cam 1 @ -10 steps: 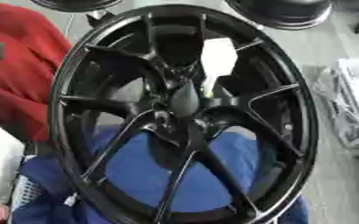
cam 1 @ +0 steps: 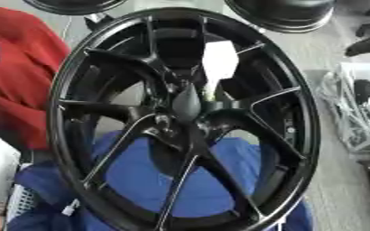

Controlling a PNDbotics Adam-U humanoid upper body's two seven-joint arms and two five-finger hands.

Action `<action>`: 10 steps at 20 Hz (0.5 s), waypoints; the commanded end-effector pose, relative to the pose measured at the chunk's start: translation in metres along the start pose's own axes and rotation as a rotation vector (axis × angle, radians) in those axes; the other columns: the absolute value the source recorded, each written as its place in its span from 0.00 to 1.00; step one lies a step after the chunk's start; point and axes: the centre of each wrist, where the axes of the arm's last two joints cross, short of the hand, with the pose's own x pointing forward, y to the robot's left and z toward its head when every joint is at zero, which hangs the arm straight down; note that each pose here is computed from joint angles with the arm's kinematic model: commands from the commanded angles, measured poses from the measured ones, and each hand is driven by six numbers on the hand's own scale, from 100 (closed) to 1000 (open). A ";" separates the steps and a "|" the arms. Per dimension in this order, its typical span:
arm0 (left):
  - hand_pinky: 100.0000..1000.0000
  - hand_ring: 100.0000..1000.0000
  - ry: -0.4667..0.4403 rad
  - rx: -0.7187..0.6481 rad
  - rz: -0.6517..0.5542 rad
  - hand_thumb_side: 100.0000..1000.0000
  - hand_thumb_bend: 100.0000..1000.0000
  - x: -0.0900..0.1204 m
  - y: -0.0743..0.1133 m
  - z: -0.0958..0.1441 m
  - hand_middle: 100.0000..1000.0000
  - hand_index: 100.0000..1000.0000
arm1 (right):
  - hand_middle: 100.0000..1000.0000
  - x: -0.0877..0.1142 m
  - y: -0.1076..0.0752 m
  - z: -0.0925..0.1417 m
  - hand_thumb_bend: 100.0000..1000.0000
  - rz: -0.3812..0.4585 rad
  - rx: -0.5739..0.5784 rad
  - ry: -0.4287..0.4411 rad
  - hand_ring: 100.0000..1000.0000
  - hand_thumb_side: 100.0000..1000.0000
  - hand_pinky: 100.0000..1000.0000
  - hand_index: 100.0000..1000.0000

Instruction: Pull the pin out of the wheel hub.

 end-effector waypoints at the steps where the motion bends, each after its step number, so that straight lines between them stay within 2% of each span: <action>1: 0.68 0.61 -0.027 -0.021 -0.012 0.55 0.28 0.008 0.002 -0.002 0.55 0.63 | 0.69 0.003 -0.022 -0.007 0.00 0.032 0.061 -0.018 0.78 0.51 0.82 0.80; 10: 0.68 0.61 -0.013 -0.029 -0.013 0.54 0.29 0.007 0.002 -0.001 0.55 0.63 | 0.70 0.018 -0.044 -0.036 0.00 -0.031 0.129 -0.069 0.79 0.54 0.82 0.81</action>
